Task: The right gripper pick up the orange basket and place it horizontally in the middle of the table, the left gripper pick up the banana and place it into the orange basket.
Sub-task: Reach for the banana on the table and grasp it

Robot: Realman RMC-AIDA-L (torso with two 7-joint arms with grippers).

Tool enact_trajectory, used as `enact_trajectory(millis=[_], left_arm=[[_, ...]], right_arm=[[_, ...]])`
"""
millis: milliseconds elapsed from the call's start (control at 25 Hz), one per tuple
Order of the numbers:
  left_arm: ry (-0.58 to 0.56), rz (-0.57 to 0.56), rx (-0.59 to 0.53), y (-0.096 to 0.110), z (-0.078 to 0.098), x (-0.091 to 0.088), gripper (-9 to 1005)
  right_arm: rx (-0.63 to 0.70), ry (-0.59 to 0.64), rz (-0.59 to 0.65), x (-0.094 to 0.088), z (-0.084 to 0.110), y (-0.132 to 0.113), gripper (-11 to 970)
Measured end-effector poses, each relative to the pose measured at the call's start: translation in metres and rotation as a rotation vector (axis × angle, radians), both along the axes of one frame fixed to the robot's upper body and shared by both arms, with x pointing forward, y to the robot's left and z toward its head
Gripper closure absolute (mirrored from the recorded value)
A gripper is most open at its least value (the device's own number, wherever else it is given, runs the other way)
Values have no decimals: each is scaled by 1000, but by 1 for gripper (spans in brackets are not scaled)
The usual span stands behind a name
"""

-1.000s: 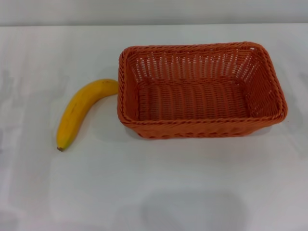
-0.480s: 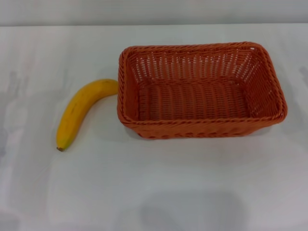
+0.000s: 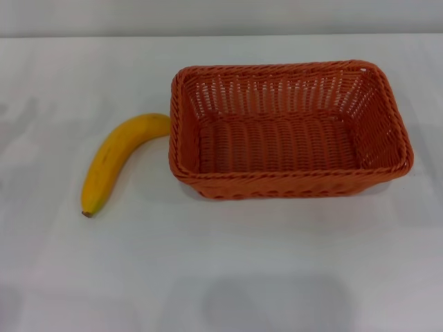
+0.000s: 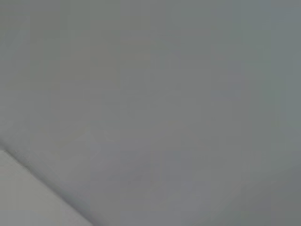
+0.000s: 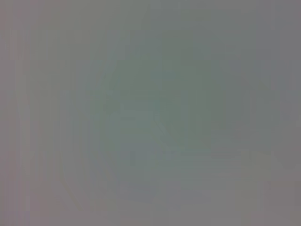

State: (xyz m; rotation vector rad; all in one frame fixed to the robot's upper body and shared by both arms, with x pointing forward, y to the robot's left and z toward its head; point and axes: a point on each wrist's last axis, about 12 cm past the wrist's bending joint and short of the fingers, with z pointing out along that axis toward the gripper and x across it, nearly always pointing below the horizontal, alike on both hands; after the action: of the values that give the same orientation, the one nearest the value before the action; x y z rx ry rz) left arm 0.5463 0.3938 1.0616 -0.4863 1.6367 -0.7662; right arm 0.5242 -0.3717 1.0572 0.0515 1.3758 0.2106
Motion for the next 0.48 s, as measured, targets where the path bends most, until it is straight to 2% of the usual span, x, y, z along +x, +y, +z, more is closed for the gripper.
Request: enact_trajectory(millis=[120, 320, 480], left_arm=[[88, -134, 16, 10, 21, 15, 125], [234, -319, 125, 16, 64, 37, 125], [358, -441, 253, 12, 102, 56, 125]], right_arm=[[-61, -8, -36, 0, 0, -2, 233], [-98, 21, -80, 7, -2, -5, 85], [-104, 41, -87, 13, -1, -5, 88]])
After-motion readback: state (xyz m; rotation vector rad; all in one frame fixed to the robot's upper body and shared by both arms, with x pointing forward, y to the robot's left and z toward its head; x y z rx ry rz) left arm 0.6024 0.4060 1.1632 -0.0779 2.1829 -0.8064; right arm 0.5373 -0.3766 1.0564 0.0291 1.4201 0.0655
